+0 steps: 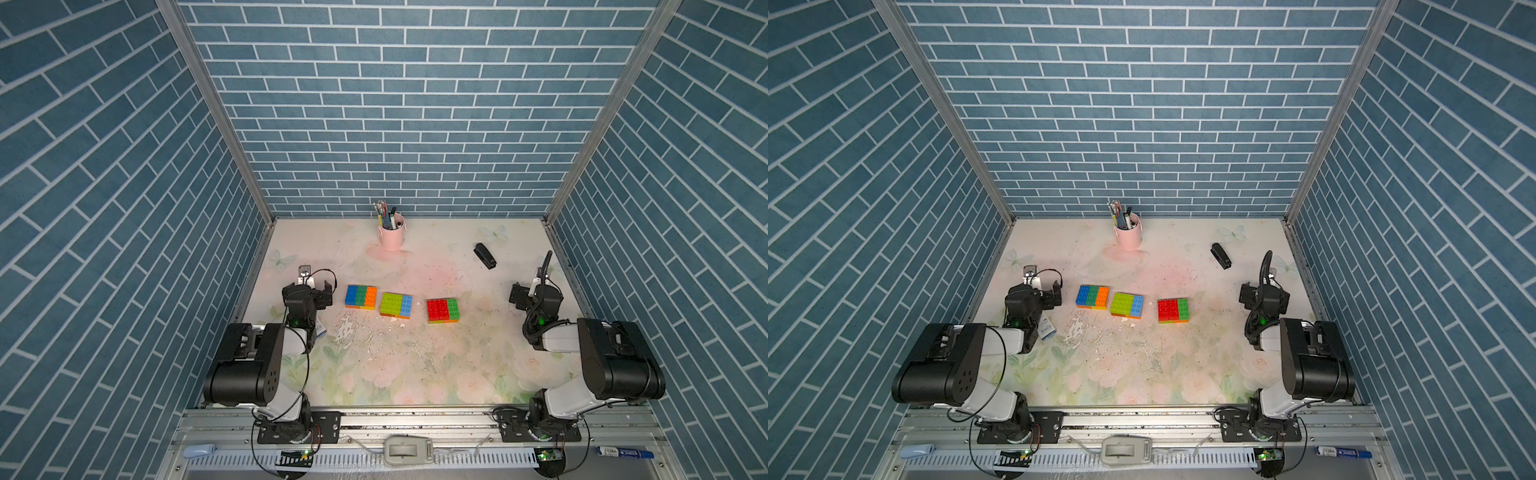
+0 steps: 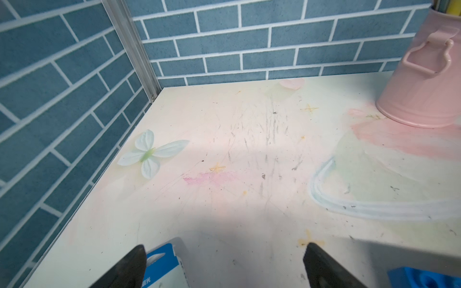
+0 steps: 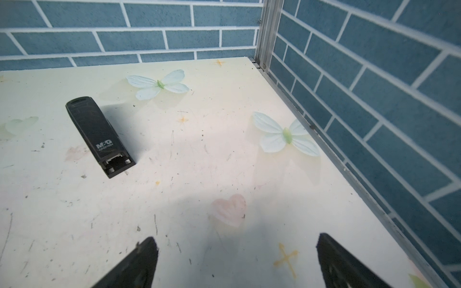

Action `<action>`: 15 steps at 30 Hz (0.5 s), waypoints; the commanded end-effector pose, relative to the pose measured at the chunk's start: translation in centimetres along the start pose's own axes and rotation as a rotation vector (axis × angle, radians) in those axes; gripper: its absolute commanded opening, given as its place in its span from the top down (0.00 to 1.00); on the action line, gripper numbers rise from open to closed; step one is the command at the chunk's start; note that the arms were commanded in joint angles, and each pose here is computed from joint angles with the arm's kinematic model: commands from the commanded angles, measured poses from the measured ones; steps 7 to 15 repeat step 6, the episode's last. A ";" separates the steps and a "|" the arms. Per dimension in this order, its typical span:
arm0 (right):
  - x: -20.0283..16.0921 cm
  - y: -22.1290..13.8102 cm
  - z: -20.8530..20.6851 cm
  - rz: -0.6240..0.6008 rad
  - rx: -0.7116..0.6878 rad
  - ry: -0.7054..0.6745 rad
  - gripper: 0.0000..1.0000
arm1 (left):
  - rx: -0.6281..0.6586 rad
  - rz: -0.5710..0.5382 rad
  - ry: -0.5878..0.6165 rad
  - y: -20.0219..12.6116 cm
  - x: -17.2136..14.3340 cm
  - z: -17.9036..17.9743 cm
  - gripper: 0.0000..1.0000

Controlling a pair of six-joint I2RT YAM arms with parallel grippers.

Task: Assemble a rectangle with lego
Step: Reset both arms

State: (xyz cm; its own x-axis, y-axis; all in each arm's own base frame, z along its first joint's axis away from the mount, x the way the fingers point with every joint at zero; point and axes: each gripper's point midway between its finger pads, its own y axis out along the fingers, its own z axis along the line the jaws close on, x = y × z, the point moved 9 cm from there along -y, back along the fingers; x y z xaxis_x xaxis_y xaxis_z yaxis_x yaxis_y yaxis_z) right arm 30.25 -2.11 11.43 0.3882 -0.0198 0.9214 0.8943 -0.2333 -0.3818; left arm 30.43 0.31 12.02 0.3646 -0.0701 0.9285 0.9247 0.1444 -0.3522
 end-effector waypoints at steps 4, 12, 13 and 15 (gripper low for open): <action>0.9 0.2 0.1 -0.041 0.008 0.021 0.01 | -0.042 -0.031 0.039 0.1 0.6 -0.9 0.01; 0.8 0.2 0.1 -0.036 0.006 0.020 0.01 | -0.090 -0.047 0.054 -0.3 0.6 -1.2 0.01; 0.8 0.2 0.1 -0.036 0.006 0.020 0.01 | -0.090 -0.047 0.054 -0.3 0.6 -1.2 0.01; 0.8 0.2 0.1 -0.036 0.006 0.020 0.01 | -0.090 -0.047 0.054 -0.3 0.6 -1.2 0.01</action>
